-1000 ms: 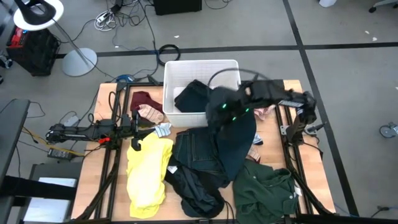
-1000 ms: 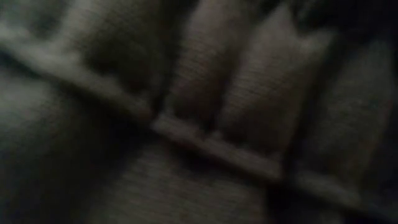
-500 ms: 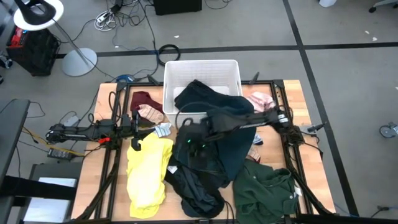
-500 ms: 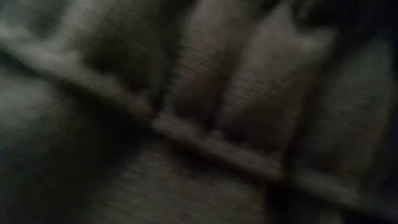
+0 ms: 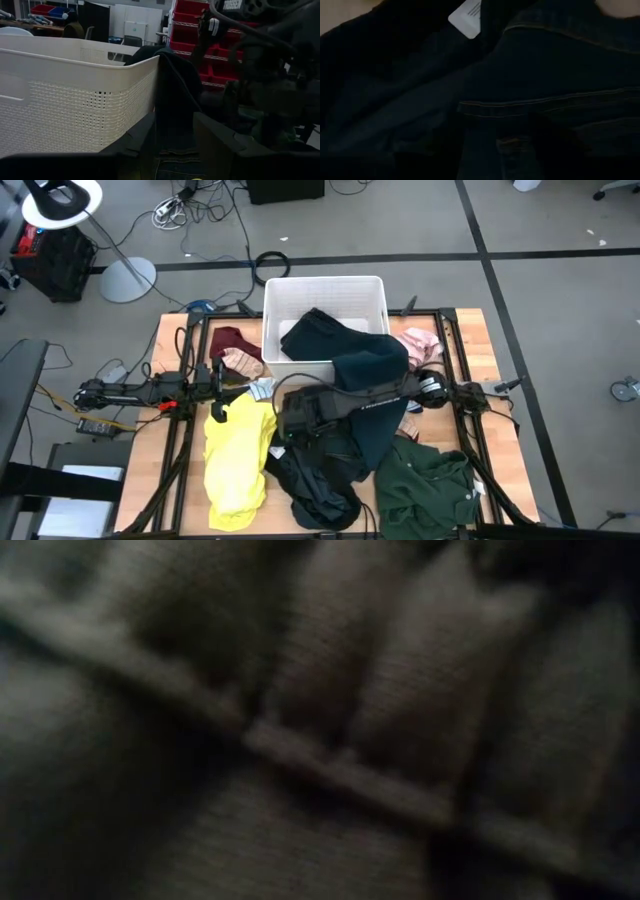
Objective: Sort clothes
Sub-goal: Put the dark blue pants into the white bin
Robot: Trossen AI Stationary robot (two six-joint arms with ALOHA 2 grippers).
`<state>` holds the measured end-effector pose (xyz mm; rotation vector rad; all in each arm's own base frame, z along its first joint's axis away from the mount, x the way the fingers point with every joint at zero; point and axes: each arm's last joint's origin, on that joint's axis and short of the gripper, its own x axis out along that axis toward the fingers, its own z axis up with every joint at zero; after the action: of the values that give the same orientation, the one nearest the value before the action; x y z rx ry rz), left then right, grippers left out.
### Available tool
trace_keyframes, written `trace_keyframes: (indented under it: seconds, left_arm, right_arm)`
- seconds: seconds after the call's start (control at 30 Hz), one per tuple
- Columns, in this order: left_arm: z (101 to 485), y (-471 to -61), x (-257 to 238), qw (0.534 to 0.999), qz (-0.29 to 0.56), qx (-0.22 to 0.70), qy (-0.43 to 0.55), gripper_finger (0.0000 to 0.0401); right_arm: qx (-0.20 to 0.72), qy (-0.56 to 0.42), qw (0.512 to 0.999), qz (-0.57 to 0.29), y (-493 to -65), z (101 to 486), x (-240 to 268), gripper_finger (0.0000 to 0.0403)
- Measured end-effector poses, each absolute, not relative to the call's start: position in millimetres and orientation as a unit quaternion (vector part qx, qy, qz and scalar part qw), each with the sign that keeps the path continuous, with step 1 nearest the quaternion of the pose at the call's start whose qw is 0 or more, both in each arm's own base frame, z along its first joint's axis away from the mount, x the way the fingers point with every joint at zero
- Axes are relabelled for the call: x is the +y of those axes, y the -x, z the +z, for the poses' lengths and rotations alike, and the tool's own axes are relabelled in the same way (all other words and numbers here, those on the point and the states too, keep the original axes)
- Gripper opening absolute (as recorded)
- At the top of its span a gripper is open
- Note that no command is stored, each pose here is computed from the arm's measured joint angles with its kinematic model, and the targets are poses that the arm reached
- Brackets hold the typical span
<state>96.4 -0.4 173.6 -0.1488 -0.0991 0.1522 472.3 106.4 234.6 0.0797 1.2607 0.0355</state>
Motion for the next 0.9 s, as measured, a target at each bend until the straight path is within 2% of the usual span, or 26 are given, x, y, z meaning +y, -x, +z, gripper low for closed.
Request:
trace_keyframes:
  seconds: [0.33,0.5,0.73,0.83,0.9]
  left_arm:
    - [173.7,-96.4,-0.4,0.993,0.076,-0.050,0.074,0.0137]
    - [173.7,-96.4,-0.4,0.993,0.076,-0.050,0.074,0.0137]
    - [173.8,-96.3,-0.4,0.993,0.076,-0.050,0.074,0.0137]
    - [174.0,-96.3,-0.4,0.993,0.076,-0.050,0.074,0.0137]
    - [174.1,-96.3,-0.4,0.993,0.076,-0.051,0.075,0.0137]
  right_arm:
    - [0.565,-0.032,0.824,0.001,-475.4,236.7,112.0,0.0229]
    - [0.562,-0.029,0.827,0.004,-476.1,237.1,112.1,0.0267]
    - [0.570,-0.017,0.821,-0.005,-481.4,209.1,112.3,0.0322]
    - [0.575,-0.003,0.818,-0.026,-480.4,201.0,109.3,0.0323]
    - [0.578,0.002,0.815,-0.038,-479.5,198.3,106.7,0.0304]
